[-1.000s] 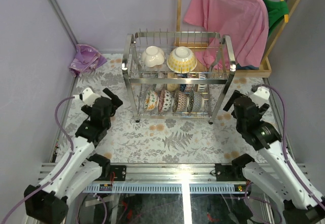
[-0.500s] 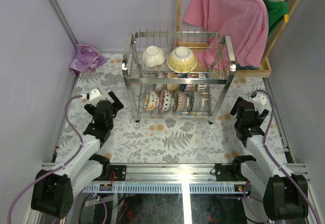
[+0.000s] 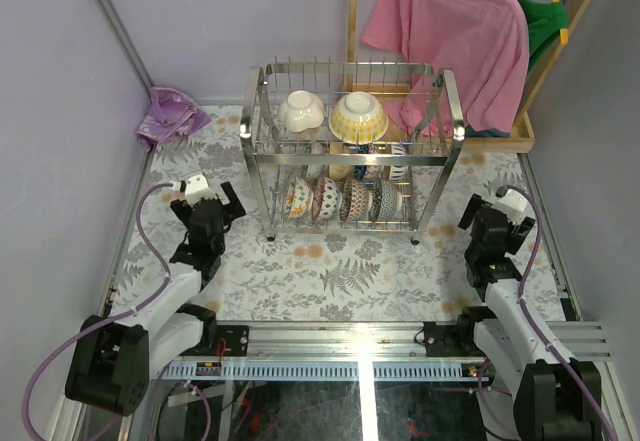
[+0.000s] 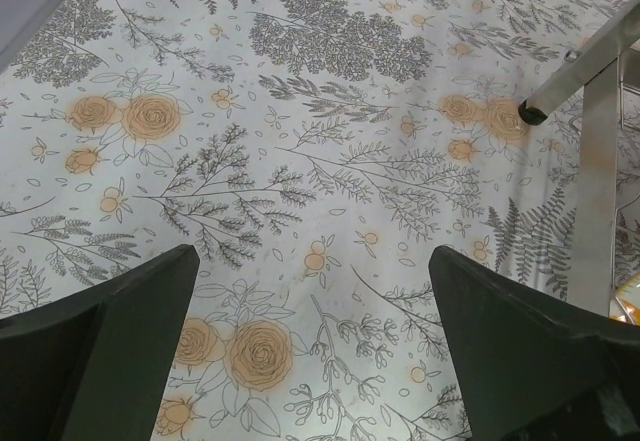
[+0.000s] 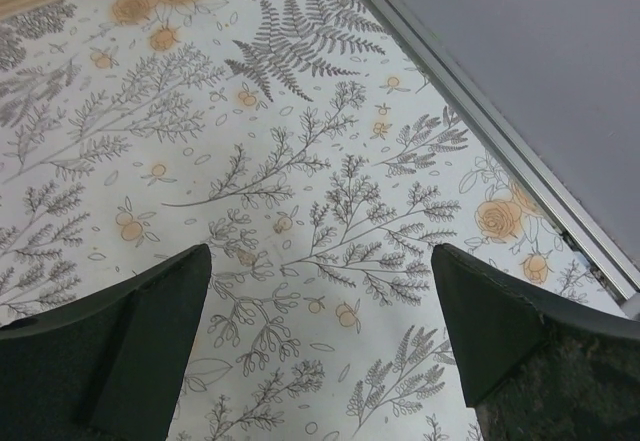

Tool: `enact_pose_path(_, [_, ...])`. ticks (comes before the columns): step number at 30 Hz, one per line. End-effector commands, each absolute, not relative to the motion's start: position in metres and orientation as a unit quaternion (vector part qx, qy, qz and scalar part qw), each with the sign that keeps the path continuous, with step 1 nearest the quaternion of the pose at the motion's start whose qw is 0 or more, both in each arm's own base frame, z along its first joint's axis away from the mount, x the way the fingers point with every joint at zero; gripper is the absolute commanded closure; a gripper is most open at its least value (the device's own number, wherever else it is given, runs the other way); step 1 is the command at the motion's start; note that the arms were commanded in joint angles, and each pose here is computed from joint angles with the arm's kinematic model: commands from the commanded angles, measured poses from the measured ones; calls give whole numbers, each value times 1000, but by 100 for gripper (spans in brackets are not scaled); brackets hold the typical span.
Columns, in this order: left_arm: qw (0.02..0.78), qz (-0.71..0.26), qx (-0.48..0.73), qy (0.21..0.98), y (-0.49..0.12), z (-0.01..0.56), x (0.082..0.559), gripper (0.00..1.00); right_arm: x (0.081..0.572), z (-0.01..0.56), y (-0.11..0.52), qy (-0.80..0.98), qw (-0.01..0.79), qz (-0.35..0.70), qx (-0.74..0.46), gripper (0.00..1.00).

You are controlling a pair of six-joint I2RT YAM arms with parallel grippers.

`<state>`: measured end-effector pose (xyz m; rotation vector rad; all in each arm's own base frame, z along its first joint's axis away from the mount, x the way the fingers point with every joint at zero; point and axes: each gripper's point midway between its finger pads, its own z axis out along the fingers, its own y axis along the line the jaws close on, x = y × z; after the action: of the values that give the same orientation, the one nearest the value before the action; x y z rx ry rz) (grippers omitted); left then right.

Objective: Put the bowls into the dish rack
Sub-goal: Reset both arms

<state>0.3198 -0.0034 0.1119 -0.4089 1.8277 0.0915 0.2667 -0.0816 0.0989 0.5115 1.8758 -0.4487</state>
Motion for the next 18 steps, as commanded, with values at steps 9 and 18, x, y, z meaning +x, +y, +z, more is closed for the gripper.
enact_pose_path(9, [649, 0, -107, 753, -16, 109, 310, 0, 260, 79, -67, 812, 533, -160, 179, 0])
enact_pose_path(18, [675, -8, -116, 729, -13, 126, 301, 0, 284, 33, 7, 890, 451, -66, -28, 1])
